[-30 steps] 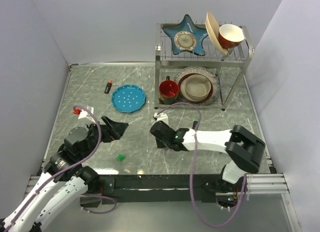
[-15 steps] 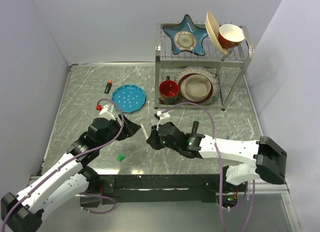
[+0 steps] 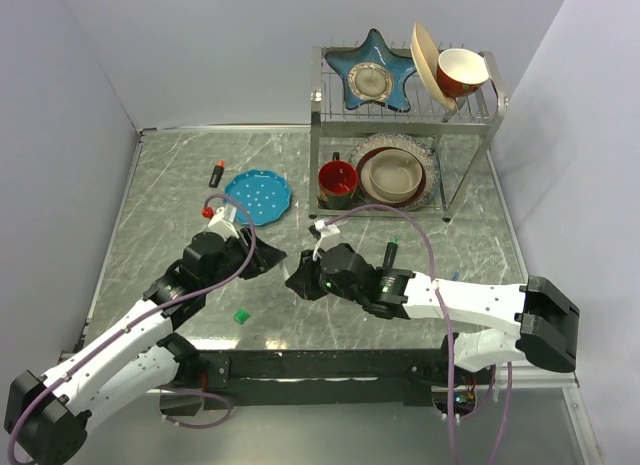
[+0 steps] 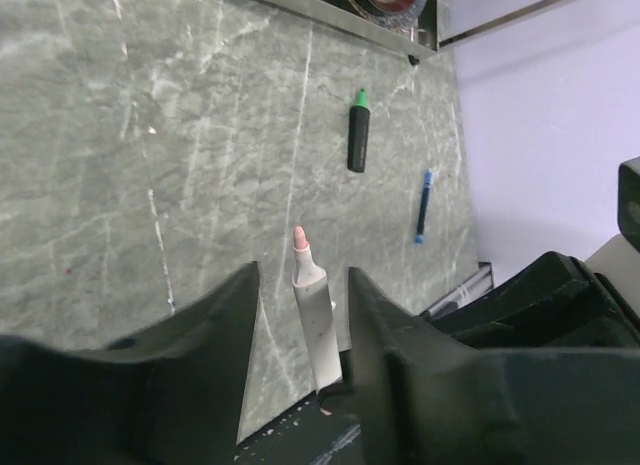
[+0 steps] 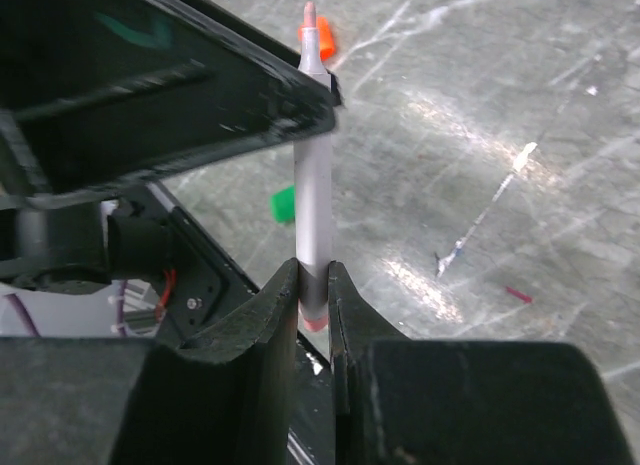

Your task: Insert the pens into the pen caps

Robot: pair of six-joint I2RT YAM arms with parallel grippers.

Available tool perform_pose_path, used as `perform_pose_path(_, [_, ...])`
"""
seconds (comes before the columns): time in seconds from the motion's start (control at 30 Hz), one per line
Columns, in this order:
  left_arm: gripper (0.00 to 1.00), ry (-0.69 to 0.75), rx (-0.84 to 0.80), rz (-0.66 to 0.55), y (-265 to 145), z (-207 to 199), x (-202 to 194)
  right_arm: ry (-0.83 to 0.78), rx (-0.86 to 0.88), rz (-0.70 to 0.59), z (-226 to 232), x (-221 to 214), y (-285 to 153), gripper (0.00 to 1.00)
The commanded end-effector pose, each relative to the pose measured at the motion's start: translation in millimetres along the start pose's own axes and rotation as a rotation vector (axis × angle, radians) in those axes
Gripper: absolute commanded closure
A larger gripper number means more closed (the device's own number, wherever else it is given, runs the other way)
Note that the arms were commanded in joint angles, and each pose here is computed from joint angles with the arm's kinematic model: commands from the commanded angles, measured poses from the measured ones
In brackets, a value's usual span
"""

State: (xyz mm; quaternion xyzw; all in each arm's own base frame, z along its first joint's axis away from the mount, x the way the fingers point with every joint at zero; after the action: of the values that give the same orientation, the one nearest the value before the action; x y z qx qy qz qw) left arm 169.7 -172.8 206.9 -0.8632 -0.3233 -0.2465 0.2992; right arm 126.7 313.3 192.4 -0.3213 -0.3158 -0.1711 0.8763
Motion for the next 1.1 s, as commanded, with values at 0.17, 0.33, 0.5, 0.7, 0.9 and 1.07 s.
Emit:
perform_pose_path(0.17, [0.99,0.003,-0.174,0.075,0.9,-15.7,-9.8,0.032,0.118,-0.030,17.5,5.6,-7.0,0.83])
perform_pose_path(0.33, [0.99,0.034,-0.271,0.067,-13.3,-25.9,-9.1,0.046,0.224,-0.011,17.8,-3.5,-18.2,0.61])
perform_pose_path(0.5, [0.99,0.043,-0.364,0.055,-27.7,-35.4,-9.0,0.065,0.338,0.008,25.9,-7.2,-27.5,0.56])
perform_pose_path(0.7, [0.99,0.037,-0.436,0.056,-36.5,-39.5,-12.5,0.089,0.446,0.014,38.2,-4.9,-35.4,0.60])
perform_pose_path(0.9, [0.99,0.037,-0.449,0.043,-41.4,-40.2,-12.3,0.099,0.482,0.014,42.8,-3.8,-36.7,0.78])
perform_pose_path(1.07, [0.96,0.027,-0.427,0.025,-42.5,-39.2,-10.3,0.116,0.509,0.005,44.2,-4.0,-39.9,1.00])
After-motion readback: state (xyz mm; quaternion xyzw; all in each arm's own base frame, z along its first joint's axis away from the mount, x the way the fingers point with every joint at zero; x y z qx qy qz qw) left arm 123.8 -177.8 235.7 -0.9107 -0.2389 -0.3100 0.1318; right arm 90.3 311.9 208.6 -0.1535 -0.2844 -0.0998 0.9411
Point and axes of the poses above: each gripper's point midway between its finger pads, its own y axis out along the fingers, its own z axis along the line the jaws close on, x = y × z, the point moved 7 cm from there along -y, back along the fingers, and after that the axes turned 6 degrees about y, right-handed, at the moved point
